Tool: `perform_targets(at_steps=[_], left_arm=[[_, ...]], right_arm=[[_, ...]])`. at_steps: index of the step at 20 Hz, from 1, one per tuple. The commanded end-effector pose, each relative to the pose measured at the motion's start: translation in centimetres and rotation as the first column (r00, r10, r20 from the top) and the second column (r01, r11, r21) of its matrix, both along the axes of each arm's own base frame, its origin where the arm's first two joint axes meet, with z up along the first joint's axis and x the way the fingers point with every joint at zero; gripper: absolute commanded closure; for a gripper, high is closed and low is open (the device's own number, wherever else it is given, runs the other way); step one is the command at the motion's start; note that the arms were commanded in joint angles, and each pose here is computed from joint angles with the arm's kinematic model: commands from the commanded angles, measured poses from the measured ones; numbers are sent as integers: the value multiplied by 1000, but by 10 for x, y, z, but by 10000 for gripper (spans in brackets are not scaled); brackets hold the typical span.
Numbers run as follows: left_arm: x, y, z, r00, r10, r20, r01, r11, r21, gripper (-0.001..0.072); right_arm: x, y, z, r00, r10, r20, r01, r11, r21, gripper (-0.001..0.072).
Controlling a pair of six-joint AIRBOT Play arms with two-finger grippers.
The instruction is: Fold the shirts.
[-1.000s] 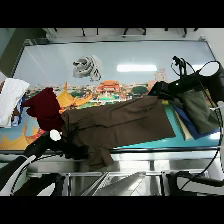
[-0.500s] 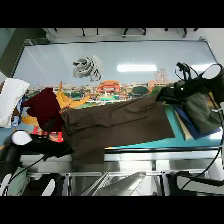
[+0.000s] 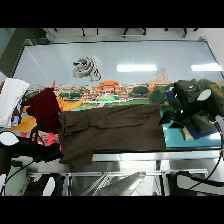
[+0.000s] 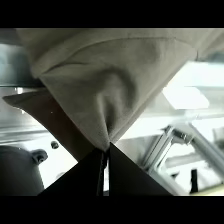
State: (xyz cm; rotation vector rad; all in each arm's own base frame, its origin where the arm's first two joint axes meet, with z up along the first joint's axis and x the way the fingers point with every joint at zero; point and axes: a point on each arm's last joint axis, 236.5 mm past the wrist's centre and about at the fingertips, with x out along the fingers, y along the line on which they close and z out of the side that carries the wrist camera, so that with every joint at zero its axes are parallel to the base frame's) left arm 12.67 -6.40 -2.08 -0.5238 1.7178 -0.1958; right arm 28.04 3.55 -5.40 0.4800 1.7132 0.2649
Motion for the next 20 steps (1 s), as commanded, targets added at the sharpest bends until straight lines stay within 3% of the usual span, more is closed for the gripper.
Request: perform_targets(at_steps=[1,11,12,13,14,15,16,20], left_arm=[[-10,-9,-7,992,-93,-84,92,996,-19,697],[39,-8,15,991,-133,10,133,991,9,696],[41,-8,16,991,-132,19,132,991,12,696],[43,-7,16,991,-129,27,128,992,14,696],[43,-7,16,991,-129,27,128,992,15,696],[43,-7,15,991,-128,26,127,992,14,696],[40,-8,13,992,-128,17,128,992,11,696],[25,-1,12,987,-162,22,161,986,46,696]], right_arm=[[-39,-1,-27,998,0,-67,-2,1000,-25,14],[-82,11,-56,997,-30,-68,28,999,-27,15],[-82,18,-55,997,-32,-64,32,999,1,76],[-81,24,-54,998,-38,-57,40,999,28,190],[-79,25,-54,997,-49,-52,50,998,33,333],[-78,25,-54,998,-52,-47,54,998,33,537],[-77,24,-54,998,-51,-41,52,998,28,684],[-96,17,-26,999,30,-20,-30,999,-10,684]])
